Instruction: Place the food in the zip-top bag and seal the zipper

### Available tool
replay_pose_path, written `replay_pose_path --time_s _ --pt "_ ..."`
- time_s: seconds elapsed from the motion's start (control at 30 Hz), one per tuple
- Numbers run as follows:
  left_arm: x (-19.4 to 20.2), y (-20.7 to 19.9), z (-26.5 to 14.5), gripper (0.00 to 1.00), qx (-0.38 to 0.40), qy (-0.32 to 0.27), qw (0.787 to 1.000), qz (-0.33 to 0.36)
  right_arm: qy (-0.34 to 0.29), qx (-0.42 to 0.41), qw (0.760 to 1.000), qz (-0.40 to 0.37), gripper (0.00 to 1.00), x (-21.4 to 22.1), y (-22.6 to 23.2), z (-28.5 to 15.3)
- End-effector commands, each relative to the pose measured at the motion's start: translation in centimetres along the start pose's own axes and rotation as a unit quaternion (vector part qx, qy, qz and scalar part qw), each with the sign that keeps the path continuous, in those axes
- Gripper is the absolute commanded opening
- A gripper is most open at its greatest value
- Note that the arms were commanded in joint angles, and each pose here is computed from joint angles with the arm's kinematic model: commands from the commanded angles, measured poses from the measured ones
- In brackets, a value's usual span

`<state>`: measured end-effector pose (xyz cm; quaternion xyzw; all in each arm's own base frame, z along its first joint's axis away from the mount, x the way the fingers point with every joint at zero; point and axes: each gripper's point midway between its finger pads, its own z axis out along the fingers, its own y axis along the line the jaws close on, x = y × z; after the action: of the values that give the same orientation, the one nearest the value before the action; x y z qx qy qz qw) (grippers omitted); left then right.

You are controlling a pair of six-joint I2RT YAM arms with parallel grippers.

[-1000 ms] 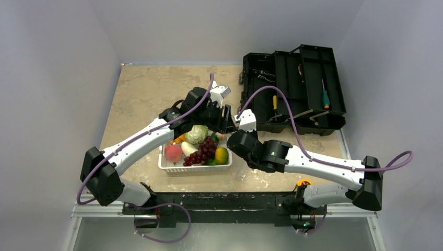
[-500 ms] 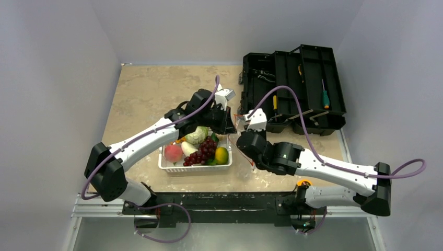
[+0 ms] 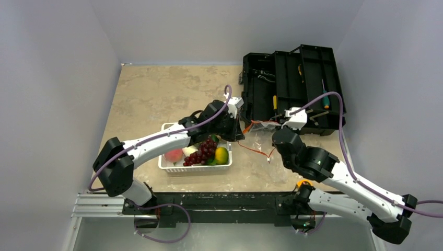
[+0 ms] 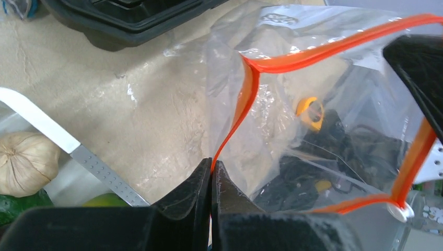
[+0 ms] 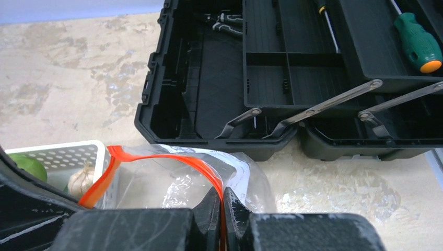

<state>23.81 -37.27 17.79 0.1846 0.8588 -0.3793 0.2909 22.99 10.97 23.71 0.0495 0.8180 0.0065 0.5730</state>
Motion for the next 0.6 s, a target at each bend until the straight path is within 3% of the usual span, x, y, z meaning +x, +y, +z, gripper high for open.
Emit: replay_pose_path --time_s 0.0,0.13,0.2,0.4,0.57 --pt "-0.2 1.1 1.5 0.00 -0.030 -0.021 0.999 -0.031 0.004 -0.013 0.999 -0.030 0.00 0.6 1.0 0.7" --pt "0.0 1.5 2.8 0.00 -0.041 -0.017 0.998 -0.045 0.028 -0.040 0.997 -0.060 0.00 1.7 2.6 1.1" --pt "-0.2 1.8 2.9 0.06 -0.058 -0.017 0.997 -0.040 0.039 -0.056 0.995 -0.071 0.00 2.1 3.2 1.1" --pt "-0.1 1.6 0.6 0.44 -0.072 -0.027 0.997 -0.030 0.050 -0.117 0.989 -0.071 0.00 2.9 5.1 0.6" --pt "0.2 0.8 -4.3 0.63 -0.066 -0.045 0.996 -0.027 0.057 -0.163 0.981 -0.085 0.00 4.0 6.9 0.7"
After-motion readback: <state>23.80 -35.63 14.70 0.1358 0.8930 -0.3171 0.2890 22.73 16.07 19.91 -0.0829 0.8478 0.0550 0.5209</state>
